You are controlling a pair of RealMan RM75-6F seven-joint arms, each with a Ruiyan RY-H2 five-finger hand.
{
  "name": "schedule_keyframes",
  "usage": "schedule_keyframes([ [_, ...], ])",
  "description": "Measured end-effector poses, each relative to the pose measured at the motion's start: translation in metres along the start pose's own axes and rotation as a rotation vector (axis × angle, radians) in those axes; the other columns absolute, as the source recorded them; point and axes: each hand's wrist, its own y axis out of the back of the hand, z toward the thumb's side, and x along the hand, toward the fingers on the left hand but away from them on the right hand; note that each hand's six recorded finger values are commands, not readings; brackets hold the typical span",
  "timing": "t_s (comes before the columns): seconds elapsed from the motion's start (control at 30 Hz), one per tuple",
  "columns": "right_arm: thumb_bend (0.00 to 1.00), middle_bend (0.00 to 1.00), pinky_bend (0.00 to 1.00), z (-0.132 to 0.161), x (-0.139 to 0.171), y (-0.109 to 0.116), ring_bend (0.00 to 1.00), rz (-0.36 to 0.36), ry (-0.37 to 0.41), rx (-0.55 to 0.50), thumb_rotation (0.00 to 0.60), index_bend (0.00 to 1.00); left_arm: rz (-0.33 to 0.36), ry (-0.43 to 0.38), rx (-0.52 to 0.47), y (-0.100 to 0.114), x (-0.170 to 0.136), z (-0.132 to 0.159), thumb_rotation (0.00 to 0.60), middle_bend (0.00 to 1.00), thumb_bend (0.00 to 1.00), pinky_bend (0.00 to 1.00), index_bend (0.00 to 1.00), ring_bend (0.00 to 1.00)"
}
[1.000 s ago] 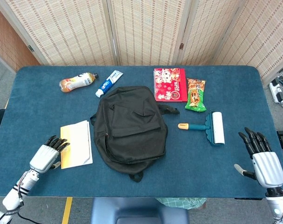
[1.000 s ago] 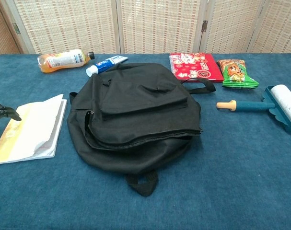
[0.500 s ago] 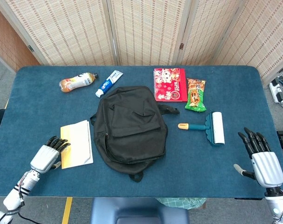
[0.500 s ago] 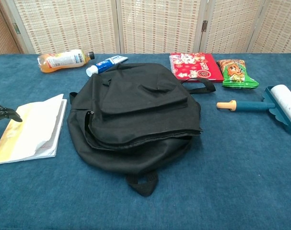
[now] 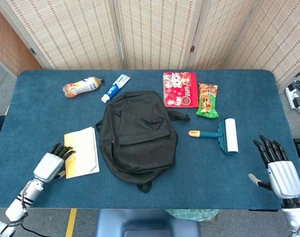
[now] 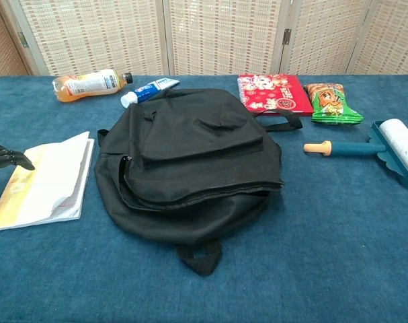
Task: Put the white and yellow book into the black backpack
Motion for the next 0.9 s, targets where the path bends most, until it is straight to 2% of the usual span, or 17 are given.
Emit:
schedule_keyframes([
  [0.27,0.13,0.02,0.06,-0.001,0.001,0.001,0.08,-0.003,-0.004,0.002,0.6,0.0,-0.001,-0.011,-0.025,-0.002,0.001,0.003,0.6,0.24,0.41,0.17,0.27,0.22],
  [0.9,0.13,0.02,0.06,-0.004,0.003,0.0,0.08,-0.005,-0.012,-0.002,0.6,0.0,0.059,-0.058,-0.057,0.013,0.005,0.017,0.6,0.25,0.42,0.17,0.28,0.22],
])
